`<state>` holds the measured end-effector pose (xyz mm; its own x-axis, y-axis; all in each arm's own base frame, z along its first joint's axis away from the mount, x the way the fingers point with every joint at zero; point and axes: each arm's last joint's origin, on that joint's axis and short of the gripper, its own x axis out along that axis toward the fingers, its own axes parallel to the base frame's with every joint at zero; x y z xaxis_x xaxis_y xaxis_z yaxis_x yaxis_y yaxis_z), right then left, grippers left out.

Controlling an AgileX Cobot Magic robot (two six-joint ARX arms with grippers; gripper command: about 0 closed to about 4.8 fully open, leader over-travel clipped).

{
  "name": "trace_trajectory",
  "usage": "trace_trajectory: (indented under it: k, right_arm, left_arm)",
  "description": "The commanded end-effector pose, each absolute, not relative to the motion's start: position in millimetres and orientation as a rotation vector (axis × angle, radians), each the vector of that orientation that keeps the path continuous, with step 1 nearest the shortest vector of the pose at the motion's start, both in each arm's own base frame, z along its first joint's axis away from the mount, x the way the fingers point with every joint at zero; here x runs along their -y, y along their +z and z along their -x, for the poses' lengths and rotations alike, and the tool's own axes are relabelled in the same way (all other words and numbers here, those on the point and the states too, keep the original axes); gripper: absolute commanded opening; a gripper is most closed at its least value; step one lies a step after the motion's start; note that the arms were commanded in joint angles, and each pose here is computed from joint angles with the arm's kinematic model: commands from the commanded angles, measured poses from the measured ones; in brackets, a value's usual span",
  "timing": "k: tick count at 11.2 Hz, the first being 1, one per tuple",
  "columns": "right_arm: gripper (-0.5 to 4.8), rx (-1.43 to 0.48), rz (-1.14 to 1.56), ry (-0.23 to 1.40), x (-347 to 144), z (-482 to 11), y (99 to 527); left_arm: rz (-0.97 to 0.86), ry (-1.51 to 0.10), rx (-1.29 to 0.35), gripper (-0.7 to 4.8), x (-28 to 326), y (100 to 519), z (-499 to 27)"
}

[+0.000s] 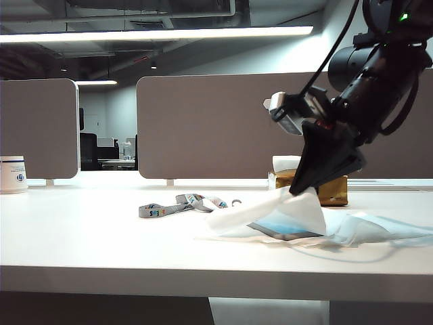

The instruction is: Pull out a tissue from the tissue box and use it to cover the ID card on the tabletop.

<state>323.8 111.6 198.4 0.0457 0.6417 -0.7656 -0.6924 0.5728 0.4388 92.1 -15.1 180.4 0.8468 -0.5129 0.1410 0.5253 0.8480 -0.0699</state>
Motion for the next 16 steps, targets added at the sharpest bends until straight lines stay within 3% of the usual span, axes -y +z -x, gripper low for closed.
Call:
trace_trajectory:
  k: [1,3,4,5,7,11,14,15,16]
  right_arm:
    - [-0.02,-1.067,0.071,1.026,-116.8,-332.0,195.4]
    - [-0.01,-1.057,0.075,1.024,-117.0,-332.8,195.6]
    - [0.59,-1.058,0.076,1.022,-117.0,-332.8,195.5]
    - [1.92,-1.06,0.075,1.022,-116.9,-332.6,195.5]
    - [2.13,-1.061,0.076,1.022,-116.9,-332.6,195.5]
    - [4.56,-1.055,0.077,1.023,-117.0,-332.9,195.8]
    - [4.71,-1.024,0.081,1.027,-117.8,-335.3,196.9]
    - [4.35,-0.994,0.089,1.027,-118.5,-337.6,198.0]
    - [3.65,-0.963,0.097,1.027,-119.2,-340.0,199.1]
  left_arm:
    - [0.105,-0.555,0.133,-0.05,15.3,182.8,-91.6]
    - [0.105,-0.555,0.133,-0.05,15.3,182.8,-91.6]
    - [0.105,-0.555,0.133,-0.05,15.3,182.8,-91.6]
    - [0.105,-0.555,0.133,-0.05,15.3,182.8,-91.6]
    - [0.105,-0.555,0.133,-0.05,15.3,182.8,-91.6]
    - [0.105,-0.555,0.133,-0.05,15.3,182.8,-91.6]
    - [0.105,-0.555,0.133,-0.05,15.3,182.8,-91.6]
    - [0.105,-0.555,0.133,-0.05,15.3,182.8,-91.6]
    - [0.105,-0.555,0.133,-0.05,15.3,182.9,-91.6]
